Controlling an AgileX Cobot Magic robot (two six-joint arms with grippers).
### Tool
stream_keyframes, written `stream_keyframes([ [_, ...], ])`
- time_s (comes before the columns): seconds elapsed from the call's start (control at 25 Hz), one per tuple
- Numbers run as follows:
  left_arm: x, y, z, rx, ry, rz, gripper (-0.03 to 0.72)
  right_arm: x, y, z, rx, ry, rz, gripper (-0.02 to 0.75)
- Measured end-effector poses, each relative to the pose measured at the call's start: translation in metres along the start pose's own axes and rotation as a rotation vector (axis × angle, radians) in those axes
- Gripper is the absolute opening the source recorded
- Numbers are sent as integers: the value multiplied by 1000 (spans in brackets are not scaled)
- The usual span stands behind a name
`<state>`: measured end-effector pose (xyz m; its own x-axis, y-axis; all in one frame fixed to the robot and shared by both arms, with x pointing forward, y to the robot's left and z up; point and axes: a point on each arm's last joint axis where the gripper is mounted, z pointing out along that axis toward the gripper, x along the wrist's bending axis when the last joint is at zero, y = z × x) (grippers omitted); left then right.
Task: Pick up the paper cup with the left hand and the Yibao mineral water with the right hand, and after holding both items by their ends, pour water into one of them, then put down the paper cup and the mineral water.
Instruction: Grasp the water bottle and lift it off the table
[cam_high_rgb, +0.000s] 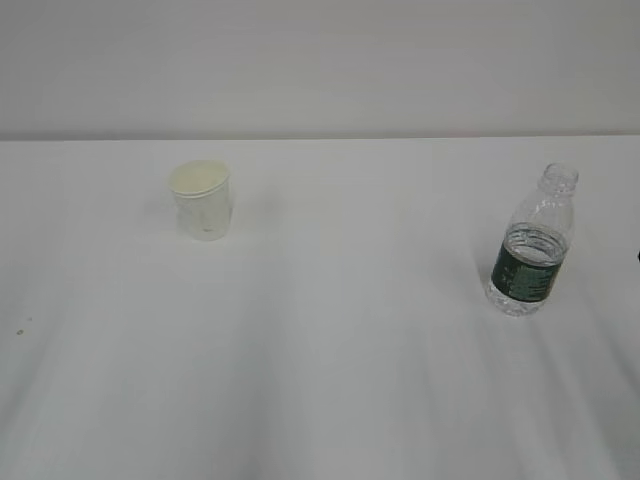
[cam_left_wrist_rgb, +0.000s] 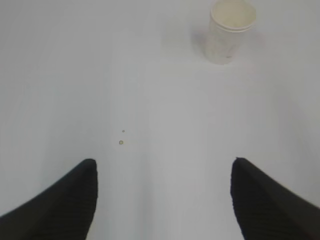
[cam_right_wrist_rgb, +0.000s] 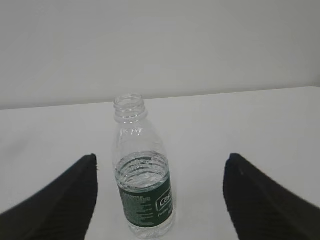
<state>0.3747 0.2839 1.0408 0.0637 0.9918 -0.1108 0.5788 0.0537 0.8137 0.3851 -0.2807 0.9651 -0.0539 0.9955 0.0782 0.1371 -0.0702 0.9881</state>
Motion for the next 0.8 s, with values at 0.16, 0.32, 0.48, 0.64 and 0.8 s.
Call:
stream_keyframes([
  [0.16, 1, -6, 7, -44, 0, -1, 593, 0, 0, 0, 0, 1, 1, 591],
  [0.32, 2, -10, 11, -90, -1, -2, 593, 0, 0, 0, 0, 4, 0, 591],
  [0.48, 3, -15, 14, -110, -1, -2, 593, 1, 0, 0, 0, 9, 6, 591],
  [0.64, 3, -15, 15, -116, -1, -2, 593, 1, 0, 0, -1, 16, 20, 591],
  [0.8, 4, -15, 25, -91, 3, -5, 593, 5, -4, 2, 28, 51, 12, 591],
])
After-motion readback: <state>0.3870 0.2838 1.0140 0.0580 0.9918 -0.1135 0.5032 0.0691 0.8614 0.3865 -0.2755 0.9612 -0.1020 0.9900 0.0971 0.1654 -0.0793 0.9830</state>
